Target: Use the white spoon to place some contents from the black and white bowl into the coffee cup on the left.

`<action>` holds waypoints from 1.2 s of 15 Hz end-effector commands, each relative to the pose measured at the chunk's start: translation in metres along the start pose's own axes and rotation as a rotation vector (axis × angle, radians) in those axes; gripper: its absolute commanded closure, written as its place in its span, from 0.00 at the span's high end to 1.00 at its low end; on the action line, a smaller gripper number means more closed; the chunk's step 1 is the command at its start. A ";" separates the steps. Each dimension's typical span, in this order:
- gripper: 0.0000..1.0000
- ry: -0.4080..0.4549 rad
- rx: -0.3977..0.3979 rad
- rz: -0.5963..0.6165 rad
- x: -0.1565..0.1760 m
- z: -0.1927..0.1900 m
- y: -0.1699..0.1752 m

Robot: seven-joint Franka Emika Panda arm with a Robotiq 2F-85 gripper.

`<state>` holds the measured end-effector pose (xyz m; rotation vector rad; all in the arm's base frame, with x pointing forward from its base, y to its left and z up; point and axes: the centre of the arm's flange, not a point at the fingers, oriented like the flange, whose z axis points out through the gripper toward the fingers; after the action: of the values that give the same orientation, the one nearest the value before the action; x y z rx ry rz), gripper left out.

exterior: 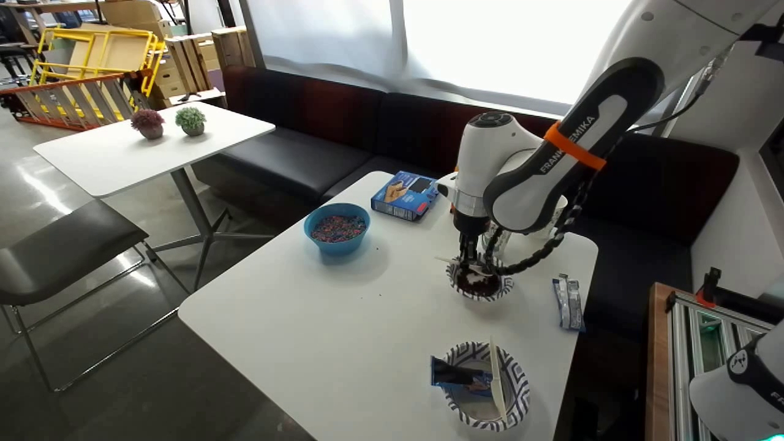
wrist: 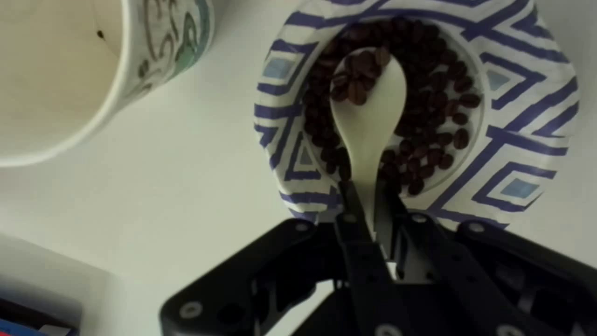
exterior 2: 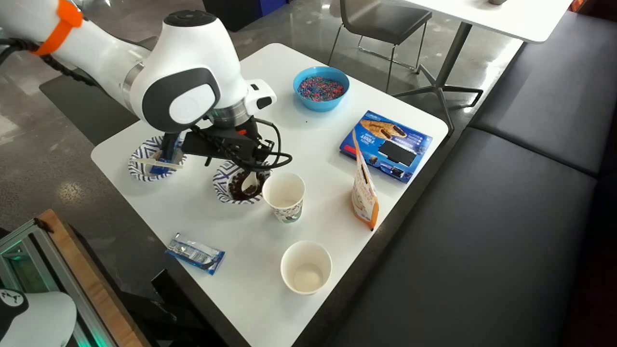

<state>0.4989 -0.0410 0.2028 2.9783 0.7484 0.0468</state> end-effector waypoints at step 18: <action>0.04 -0.119 -0.180 -0.033 -0.012 -0.098 0.039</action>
<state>0.5093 -0.0578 0.2883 2.7753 0.7081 -0.0619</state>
